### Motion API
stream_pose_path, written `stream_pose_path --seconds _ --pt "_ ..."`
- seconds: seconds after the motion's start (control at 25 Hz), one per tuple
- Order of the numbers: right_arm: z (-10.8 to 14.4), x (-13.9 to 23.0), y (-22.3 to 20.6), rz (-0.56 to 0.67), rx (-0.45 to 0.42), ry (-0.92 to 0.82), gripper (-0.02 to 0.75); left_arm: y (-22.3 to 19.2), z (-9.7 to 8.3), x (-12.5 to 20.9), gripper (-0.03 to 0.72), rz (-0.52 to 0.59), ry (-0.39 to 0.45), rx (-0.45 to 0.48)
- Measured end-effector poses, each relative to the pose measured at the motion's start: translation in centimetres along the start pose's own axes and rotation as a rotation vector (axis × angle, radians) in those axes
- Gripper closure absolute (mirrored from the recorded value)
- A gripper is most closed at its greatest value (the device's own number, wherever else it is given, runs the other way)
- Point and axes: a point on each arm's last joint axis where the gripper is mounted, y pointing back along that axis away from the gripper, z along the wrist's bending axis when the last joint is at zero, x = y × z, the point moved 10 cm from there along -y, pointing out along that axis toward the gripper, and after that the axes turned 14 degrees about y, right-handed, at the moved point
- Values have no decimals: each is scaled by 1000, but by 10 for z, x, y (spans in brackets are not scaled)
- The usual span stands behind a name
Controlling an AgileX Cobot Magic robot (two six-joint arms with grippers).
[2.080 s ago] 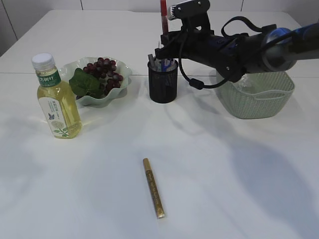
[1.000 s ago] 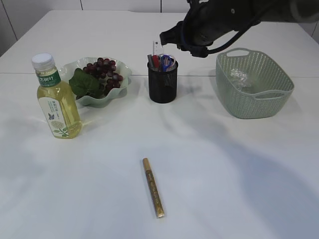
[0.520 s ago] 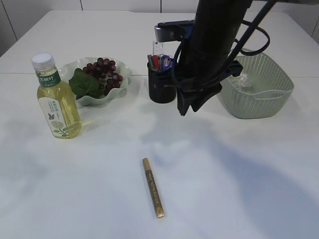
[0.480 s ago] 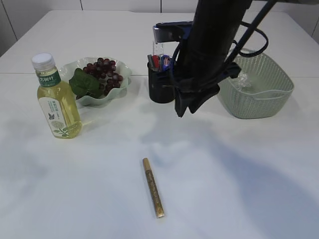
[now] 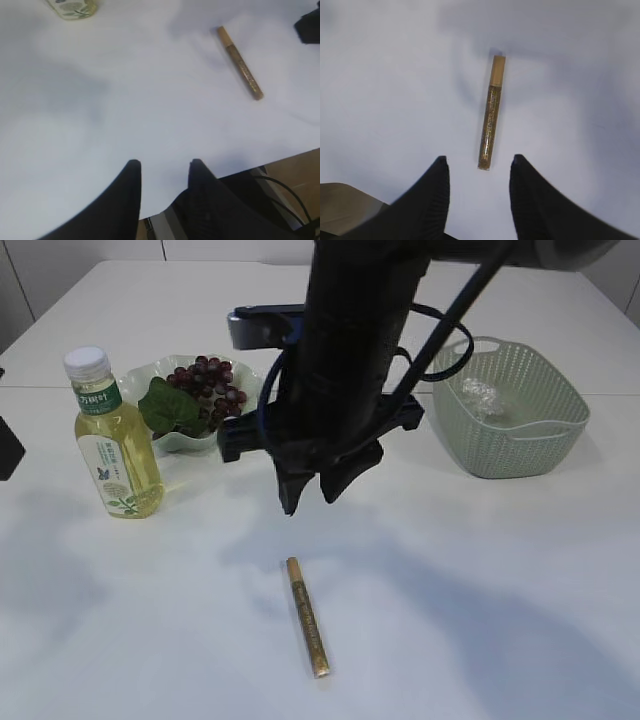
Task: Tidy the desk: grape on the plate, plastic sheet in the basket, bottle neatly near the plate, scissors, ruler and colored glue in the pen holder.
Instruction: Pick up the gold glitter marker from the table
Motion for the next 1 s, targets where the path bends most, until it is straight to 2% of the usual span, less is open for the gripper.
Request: stream_pose_path --seconds 0.2,0.64,1.0 --pt "20 4 -12 27 28 16 376 3 -5 3 449 6 7 31" --pt "16 19 -87 205 38 -4 372 29 -2 7 449 -63 6 77" --pt "19 24 -113 260 18 -24 372 34 -1 8 449 -77 6 86"
